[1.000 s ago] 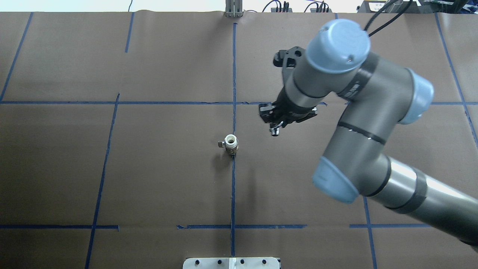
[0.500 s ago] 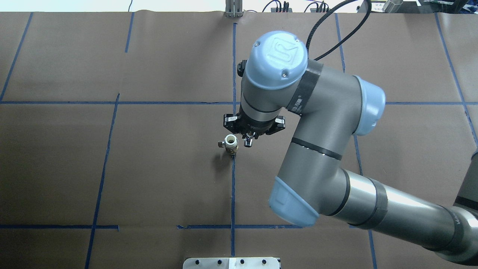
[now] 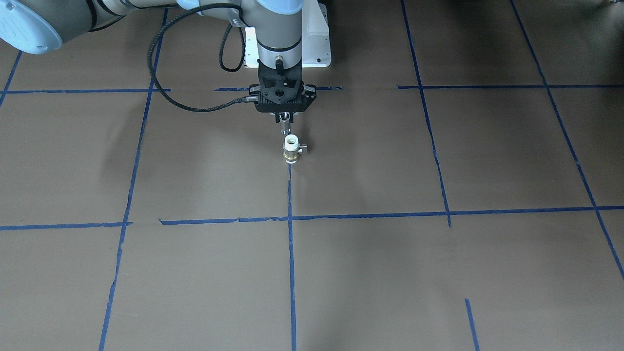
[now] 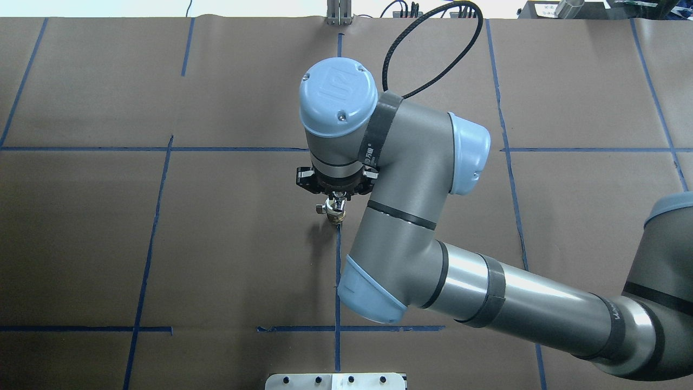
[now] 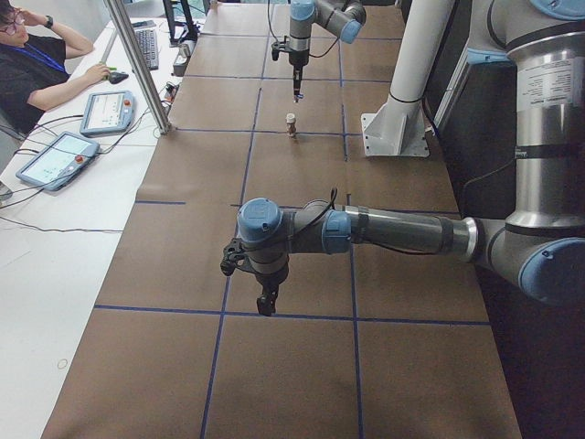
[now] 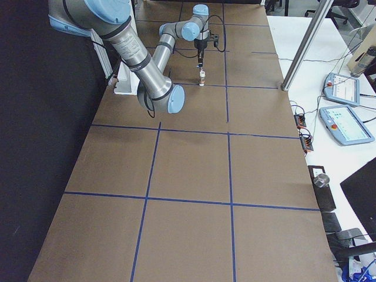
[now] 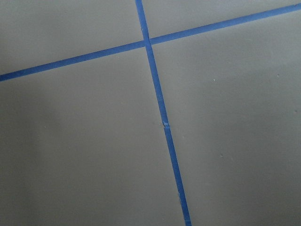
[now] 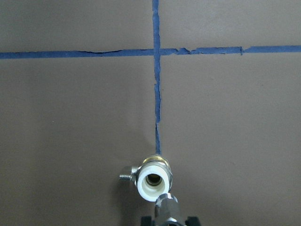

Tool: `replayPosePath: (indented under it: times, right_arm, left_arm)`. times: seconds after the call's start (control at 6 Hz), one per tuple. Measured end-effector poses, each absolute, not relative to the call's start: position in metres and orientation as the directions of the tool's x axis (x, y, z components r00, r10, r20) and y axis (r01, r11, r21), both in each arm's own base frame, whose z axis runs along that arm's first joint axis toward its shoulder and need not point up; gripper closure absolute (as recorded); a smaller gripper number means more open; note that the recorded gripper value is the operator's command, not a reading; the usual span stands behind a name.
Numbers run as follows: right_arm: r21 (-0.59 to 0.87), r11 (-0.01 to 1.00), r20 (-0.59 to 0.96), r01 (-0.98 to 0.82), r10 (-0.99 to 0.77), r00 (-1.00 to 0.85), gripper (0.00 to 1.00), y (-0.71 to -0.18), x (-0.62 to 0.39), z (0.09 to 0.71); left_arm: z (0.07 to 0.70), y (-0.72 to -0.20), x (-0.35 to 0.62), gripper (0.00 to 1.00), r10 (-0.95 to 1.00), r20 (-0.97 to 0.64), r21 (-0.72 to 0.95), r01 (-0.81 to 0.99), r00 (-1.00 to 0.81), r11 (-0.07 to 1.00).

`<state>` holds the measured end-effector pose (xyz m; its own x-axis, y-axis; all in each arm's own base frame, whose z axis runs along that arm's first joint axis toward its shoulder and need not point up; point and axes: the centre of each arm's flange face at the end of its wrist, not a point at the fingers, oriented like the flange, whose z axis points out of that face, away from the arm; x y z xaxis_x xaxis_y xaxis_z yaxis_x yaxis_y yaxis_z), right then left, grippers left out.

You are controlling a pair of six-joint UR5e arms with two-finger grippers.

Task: Assemble PPR valve and pipe with both arms
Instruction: 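Press the chrome valve down onto the white fitting with the right gripper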

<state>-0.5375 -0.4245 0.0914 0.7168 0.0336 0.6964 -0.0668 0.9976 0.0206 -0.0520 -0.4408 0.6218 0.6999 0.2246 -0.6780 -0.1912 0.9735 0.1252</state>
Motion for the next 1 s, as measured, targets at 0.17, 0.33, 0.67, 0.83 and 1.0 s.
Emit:
replayPosePath:
  times: [0.17,0.33,0.67,0.83,1.0]
  right_arm:
    - [0.024,0.997,0.692,-0.067,0.032,0.721,1.00,-0.427,-0.542,0.090]
    - [0.036,0.997,0.685,-0.071,0.028,0.728,1.00,-0.430,-0.545,0.091]
    - [0.049,0.996,0.679,-0.075,0.022,0.734,1.00,-0.433,-0.551,0.094]
    - [0.048,0.996,0.678,-0.072,0.020,0.735,1.00,-0.431,-0.554,0.095]
    - [0.045,0.997,0.676,-0.068,0.020,0.737,1.00,-0.427,-0.558,0.096]
  left_arm:
    - [0.622,-0.441,-0.052,0.00,0.224,-0.678,0.125,-0.191,0.700,0.974]
    - [0.623,-0.441,-0.052,0.00,0.223,-0.678,0.124,-0.191,0.700,0.974]
    - [0.622,-0.441,-0.052,0.00,0.224,-0.678,0.124,-0.191,0.700,0.974]
    - [0.622,-0.441,-0.052,0.00,0.224,-0.678,0.124,-0.191,0.700,0.974]
    - [0.622,-0.441,-0.052,0.00,0.223,-0.678,0.124,-0.190,0.700,0.974]
